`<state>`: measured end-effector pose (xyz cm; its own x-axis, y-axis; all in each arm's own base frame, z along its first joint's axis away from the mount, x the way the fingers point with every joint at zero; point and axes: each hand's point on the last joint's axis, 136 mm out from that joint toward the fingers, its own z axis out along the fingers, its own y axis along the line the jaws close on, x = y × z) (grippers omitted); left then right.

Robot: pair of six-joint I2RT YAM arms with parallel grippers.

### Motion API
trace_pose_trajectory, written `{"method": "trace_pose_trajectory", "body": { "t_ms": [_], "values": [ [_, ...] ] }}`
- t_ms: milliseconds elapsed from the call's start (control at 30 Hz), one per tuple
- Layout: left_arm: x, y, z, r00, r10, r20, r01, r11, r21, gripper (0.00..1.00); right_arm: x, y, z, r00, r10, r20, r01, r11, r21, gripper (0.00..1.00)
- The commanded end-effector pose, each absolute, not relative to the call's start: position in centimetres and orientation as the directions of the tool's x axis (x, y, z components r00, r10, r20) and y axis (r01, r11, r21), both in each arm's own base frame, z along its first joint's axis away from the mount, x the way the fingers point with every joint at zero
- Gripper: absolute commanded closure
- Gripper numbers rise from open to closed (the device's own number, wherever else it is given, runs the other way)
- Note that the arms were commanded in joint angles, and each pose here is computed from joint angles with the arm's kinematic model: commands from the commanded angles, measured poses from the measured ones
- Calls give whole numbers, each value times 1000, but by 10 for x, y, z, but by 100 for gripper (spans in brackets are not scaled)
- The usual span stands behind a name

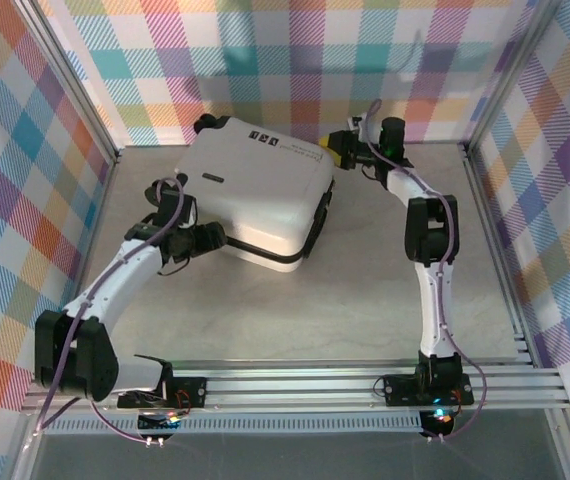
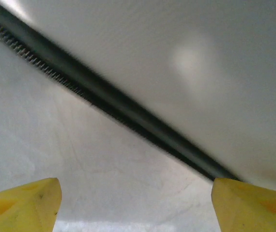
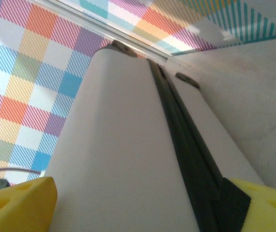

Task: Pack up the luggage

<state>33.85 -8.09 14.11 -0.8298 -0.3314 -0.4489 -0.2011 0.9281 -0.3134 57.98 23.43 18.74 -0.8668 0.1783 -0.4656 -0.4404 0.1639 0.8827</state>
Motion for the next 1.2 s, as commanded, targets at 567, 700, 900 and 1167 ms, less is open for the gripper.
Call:
{"method": "trace_pose_trajectory", "body": {
  "t_ms": [567,700,900,1167],
  "values": [
    [443,-79,124,-835,-335,-437,-167,910,-378,21,383,217,128,-792,85,-605,-441,605,663,22],
    [437,-54,155,-796,-335,-503,-220,936,-275,20,380,173,136,-725,181,-664,-308,778,548,23],
    [424,-37,204,-712,-369,-598,-267,929,-255,19,345,136,125,-680,239,-693,-171,868,467,27],
    [416,-83,263,-649,-324,-688,-121,937,-328,18,309,157,101,-638,159,-753,-229,895,382,37]
  ]
}}
